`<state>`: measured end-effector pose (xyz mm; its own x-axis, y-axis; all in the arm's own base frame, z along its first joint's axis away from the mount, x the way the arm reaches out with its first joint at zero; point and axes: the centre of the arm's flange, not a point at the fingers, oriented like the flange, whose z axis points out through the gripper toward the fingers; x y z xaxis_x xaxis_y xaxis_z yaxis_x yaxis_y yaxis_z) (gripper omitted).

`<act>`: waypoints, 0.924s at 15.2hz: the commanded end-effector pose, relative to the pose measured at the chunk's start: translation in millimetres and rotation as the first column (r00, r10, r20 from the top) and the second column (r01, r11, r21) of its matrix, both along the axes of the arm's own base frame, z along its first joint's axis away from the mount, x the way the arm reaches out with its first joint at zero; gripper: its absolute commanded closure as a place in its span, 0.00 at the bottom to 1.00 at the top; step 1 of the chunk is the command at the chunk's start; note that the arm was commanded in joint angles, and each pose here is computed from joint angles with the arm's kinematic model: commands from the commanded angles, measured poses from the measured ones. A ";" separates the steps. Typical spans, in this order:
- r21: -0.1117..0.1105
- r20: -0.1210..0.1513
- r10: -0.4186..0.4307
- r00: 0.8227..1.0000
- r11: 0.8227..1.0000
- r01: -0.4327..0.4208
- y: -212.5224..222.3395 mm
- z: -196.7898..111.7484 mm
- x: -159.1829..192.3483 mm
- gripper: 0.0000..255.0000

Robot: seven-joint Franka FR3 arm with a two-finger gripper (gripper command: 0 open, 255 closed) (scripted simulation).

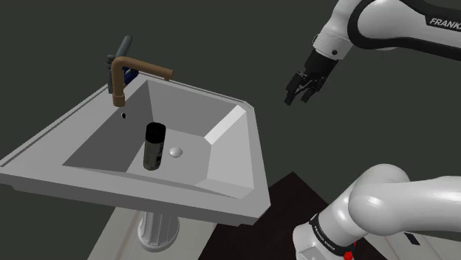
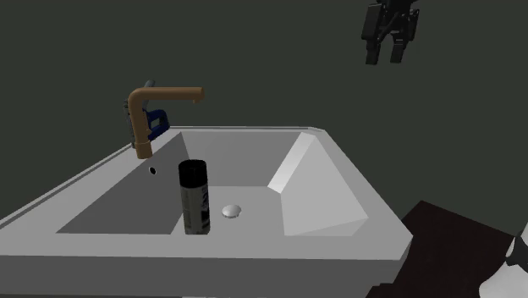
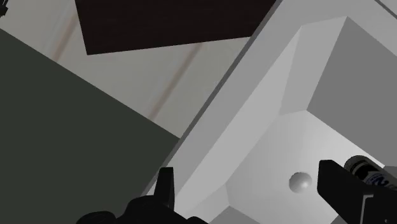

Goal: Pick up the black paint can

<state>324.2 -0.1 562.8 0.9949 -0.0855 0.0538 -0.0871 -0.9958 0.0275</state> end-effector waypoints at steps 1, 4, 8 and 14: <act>0.000 0.000 0.000 1.000 1.000 0.000 0.0 0.0 0.0 0.00; 0.007 -0.005 0.014 1.000 1.000 -0.014 24.9 -19.0 23.7 0.00; 0.017 -0.012 0.033 0.999 0.999 -0.032 58.7 -44.3 54.5 0.00; 0.032 -0.023 0.061 0.998 0.998 -0.060 111.0 -82.0 99.3 0.00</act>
<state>415.6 101.9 488.7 0.9991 -0.0311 0.0298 -0.0311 -0.9995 0.0014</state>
